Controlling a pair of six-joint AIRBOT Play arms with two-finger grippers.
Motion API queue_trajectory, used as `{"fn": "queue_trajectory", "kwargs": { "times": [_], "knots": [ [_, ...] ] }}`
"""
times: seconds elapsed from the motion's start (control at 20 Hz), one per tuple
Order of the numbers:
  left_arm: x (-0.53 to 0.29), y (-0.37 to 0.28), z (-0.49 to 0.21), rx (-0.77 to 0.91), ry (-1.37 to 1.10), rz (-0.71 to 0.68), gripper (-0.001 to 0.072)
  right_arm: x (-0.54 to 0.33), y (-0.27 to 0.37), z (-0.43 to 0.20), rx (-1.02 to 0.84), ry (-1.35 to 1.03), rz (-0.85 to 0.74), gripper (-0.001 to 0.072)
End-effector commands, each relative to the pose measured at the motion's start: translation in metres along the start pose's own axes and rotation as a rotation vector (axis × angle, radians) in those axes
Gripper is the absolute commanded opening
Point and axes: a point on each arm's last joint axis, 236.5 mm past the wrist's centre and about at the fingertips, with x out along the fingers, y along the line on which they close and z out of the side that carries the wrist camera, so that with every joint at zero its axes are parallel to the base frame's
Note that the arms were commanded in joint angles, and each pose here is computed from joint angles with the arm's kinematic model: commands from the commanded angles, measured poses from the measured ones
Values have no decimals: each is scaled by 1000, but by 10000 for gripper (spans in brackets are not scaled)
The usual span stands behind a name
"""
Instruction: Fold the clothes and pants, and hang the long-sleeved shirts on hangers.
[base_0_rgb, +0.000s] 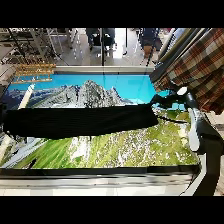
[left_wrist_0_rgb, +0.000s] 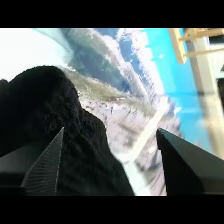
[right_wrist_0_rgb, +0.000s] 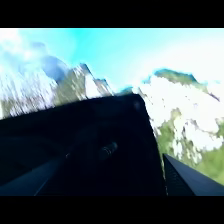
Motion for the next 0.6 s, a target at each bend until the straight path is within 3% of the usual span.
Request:
{"fn": "queue_trajectory", "kwargs": {
  "times": [0.0,0.1,0.15,0.2,0.55],
  "knots": [
    [-39,13,-19,239,177,46,469,-25,0,-63,41,260,122,635],
    [-76,73,-38,226,328,313,453,-39,10,-92,80,325,198,635],
    [-96,104,-48,209,397,463,517,-41,13,-104,109,327,209,635],
    [-108,123,-61,216,461,545,633,-43,16,-116,133,338,216,635],
    [-49,98,-99,129,445,381,657,16,29,-144,297,271,210,641]
  ]
}}
